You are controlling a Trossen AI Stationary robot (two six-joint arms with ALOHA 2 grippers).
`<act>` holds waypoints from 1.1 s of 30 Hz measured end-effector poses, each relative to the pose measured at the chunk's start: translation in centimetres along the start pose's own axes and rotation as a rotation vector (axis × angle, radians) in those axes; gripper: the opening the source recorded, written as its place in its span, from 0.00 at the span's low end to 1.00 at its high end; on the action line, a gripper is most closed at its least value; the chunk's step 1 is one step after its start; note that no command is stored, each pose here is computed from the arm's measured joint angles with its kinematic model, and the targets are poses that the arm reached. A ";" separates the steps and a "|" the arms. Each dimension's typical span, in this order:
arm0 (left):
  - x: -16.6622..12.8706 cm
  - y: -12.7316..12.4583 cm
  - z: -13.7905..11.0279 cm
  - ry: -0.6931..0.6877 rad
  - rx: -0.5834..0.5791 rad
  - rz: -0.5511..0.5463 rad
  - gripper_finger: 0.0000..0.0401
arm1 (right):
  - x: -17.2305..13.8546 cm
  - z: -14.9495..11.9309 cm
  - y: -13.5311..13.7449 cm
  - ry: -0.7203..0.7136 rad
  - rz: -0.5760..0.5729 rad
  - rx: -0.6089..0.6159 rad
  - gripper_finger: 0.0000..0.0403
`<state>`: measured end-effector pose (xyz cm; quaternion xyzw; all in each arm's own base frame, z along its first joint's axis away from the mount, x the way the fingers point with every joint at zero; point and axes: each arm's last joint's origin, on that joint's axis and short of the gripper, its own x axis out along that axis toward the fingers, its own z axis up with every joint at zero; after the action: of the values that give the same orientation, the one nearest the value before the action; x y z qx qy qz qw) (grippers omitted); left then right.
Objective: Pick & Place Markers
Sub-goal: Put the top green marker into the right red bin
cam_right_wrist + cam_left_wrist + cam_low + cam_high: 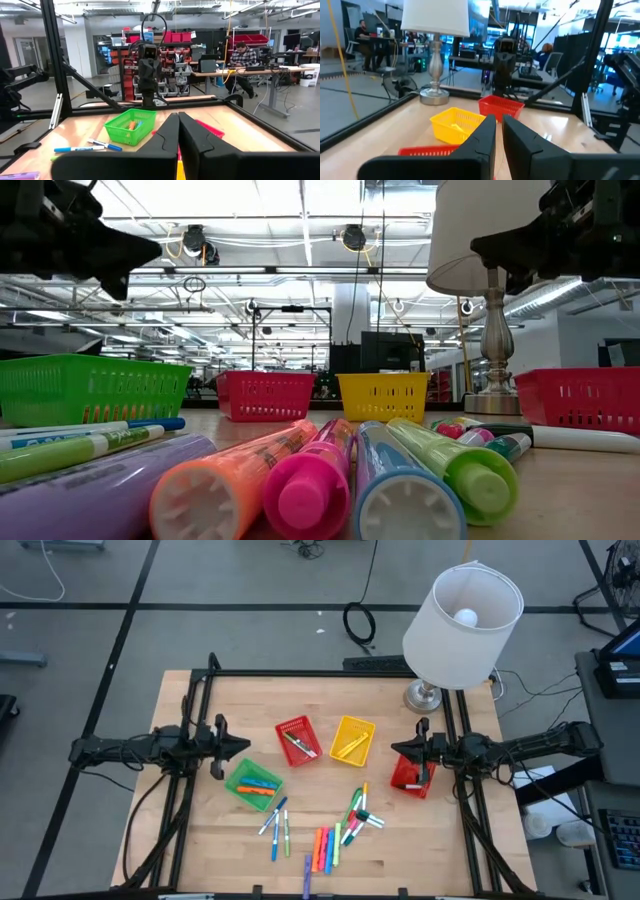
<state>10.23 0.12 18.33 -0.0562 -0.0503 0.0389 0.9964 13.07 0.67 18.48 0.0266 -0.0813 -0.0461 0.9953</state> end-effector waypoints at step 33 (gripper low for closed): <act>0.0 -0.1 -0.3 0.036 -0.004 -0.037 0.09 | 0.0 -0.1 -0.3 0.010 -0.099 0.023 0.00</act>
<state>10.27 0.01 18.02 -0.0580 -0.0336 0.0196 0.9976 13.06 0.39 18.33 0.0421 -0.0755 -0.0943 0.9918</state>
